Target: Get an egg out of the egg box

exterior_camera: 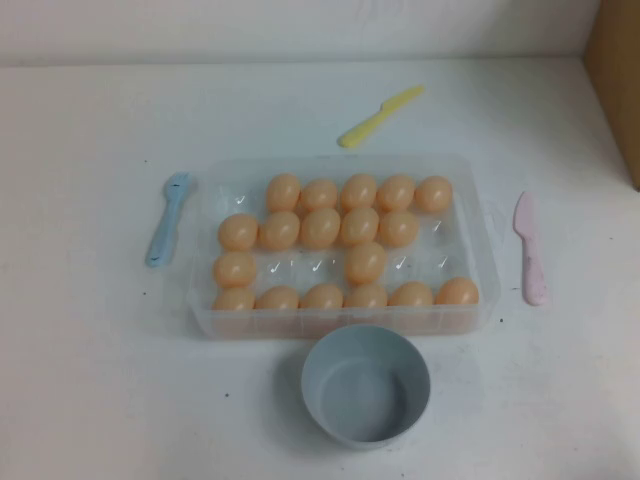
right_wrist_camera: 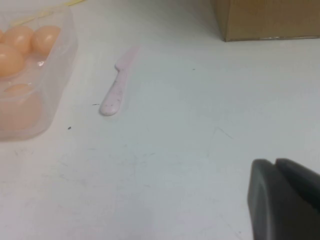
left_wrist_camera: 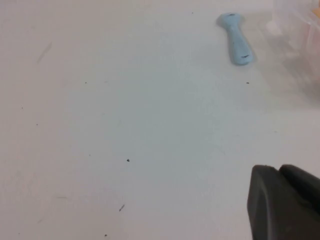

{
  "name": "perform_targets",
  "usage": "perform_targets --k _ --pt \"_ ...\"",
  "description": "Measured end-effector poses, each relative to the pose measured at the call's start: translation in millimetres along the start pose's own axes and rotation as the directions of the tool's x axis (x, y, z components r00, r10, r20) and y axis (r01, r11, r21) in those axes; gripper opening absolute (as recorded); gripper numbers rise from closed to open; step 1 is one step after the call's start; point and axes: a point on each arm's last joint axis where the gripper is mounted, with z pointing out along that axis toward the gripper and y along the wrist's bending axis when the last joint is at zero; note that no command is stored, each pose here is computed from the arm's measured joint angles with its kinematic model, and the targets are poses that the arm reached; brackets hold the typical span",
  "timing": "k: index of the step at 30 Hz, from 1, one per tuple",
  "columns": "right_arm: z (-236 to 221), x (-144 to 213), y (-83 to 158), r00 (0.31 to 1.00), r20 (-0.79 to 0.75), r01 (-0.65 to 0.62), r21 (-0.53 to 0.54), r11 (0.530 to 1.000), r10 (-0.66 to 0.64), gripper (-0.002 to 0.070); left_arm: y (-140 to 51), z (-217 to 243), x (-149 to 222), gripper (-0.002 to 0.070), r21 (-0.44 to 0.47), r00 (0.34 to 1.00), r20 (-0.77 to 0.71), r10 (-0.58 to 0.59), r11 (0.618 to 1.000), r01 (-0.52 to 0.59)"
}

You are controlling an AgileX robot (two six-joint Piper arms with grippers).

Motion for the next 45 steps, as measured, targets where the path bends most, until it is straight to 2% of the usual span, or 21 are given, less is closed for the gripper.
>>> perform_targets --k 14,18,20,22,23,27,29,31,40,45 --pt "0.0 0.0 0.0 1.000 0.000 0.000 0.000 1.000 0.000 -0.0017 0.1 0.0 -1.5 -0.0005 -0.001 1.000 0.016 0.000 1.000 0.000" --pt "0.0 0.0 0.0 1.000 0.000 0.000 0.000 1.000 0.000 -0.0017 -1.2 0.0 -2.4 -0.0005 0.015 0.998 0.025 -0.050 0.999 0.050" --pt "0.0 0.0 0.0 1.000 0.000 0.000 0.000 1.000 0.000 -0.0017 -2.4 -0.2 -5.3 -0.0005 0.033 0.992 0.055 -0.116 0.993 0.114" --pt "0.0 0.0 0.0 1.000 0.000 0.000 0.000 1.000 0.000 -0.0017 -3.1 -0.7 -10.8 -0.0005 0.060 0.967 0.108 -0.231 0.972 0.225" --pt "0.0 0.0 0.0 1.000 0.000 0.000 0.000 1.000 0.000 -0.0017 -3.3 -1.2 -14.4 -0.0005 0.083 0.939 0.139 -0.313 0.949 0.304" --pt "0.0 0.0 0.0 1.000 0.000 0.000 0.000 1.000 0.000 -0.0017 -1.0 -3.9 -26.6 -0.0005 0.183 0.768 0.228 -0.598 0.801 0.570" --pt "0.0 0.0 0.0 1.000 0.000 0.000 0.000 1.000 0.000 -0.0017 1.0 -5.2 -30.4 -0.0004 0.214 0.703 0.257 -0.663 0.749 0.628" --pt "0.0 0.0 0.0 1.000 0.000 0.000 0.000 1.000 0.000 -0.0017 2.1 -5.8 -32.1 -0.0005 0.224 0.680 0.273 -0.681 0.732 0.643" --pt "0.0 0.0 0.0 1.000 0.000 0.000 0.000 1.000 0.000 -0.0017 2.8 -6.2 -33.1 -0.0005 0.223 0.683 0.289 -0.671 0.741 0.634" --pt "0.0 0.0 0.0 1.000 0.000 0.000 0.000 1.000 0.000 -0.0017 5.6 -8.0 -36.9 -0.0005 0.235 0.652 0.336 -0.680 0.731 0.641"
